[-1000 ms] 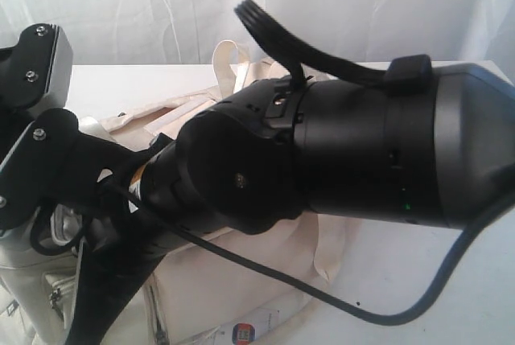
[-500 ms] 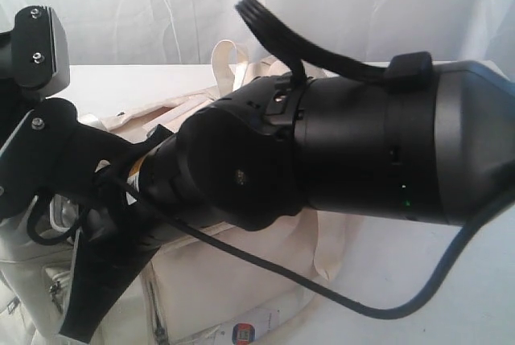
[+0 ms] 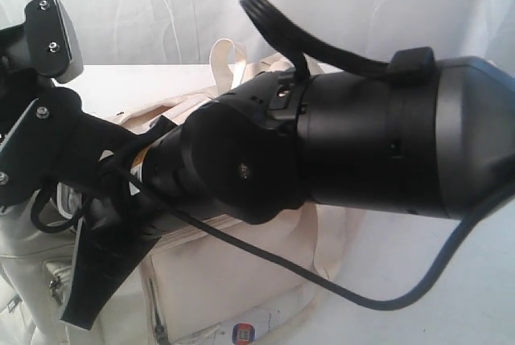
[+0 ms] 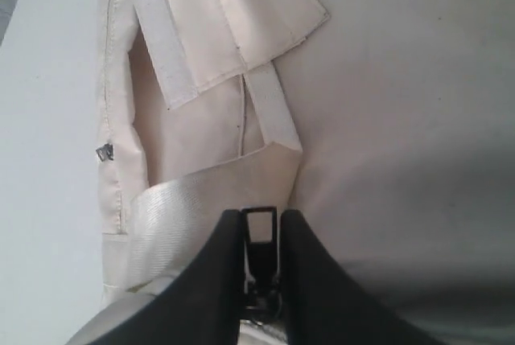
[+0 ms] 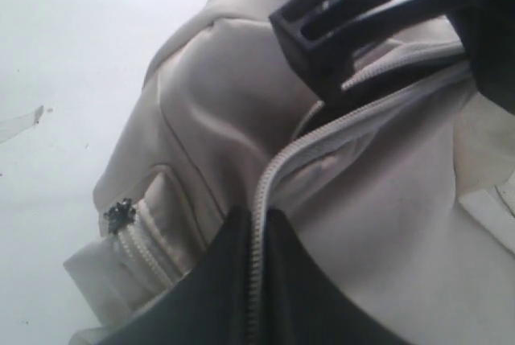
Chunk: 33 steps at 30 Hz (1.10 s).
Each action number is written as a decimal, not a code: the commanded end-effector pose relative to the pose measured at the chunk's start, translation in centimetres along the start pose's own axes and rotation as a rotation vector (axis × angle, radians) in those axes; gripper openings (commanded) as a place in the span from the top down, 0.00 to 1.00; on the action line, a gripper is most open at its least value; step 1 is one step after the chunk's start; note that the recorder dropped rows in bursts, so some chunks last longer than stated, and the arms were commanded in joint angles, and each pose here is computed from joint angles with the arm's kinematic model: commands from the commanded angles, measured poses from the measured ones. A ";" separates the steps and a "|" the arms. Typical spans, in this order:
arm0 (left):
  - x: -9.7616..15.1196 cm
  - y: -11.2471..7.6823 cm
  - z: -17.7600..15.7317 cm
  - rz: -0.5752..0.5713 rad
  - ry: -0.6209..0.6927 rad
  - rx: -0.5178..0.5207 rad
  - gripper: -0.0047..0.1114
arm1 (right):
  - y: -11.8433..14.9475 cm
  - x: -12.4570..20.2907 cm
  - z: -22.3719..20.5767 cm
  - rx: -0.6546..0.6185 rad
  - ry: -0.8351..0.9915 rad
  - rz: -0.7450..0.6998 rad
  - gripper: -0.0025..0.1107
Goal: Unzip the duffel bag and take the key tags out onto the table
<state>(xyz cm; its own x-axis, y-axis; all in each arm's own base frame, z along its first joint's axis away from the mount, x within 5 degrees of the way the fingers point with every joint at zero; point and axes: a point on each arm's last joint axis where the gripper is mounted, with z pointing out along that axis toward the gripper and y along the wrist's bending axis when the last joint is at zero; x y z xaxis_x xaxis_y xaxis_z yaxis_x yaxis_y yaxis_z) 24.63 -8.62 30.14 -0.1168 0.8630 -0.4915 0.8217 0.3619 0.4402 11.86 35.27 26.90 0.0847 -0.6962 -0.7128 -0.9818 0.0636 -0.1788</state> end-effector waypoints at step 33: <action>4.2 8.3 2.0 -0.192 -0.044 -0.582 0.96 | 1.1 1.1 -0.3 -0.083 0.121 0.011 0.98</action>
<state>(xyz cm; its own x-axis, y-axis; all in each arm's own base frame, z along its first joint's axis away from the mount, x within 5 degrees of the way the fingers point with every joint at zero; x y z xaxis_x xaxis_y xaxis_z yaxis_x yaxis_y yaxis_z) 30.13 -5.00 28.17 -0.2814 0.7478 -0.6014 0.5806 0.6316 0.5137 12.58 35.55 27.52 0.1075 -0.6579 -0.7454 -0.9717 0.0892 -0.2189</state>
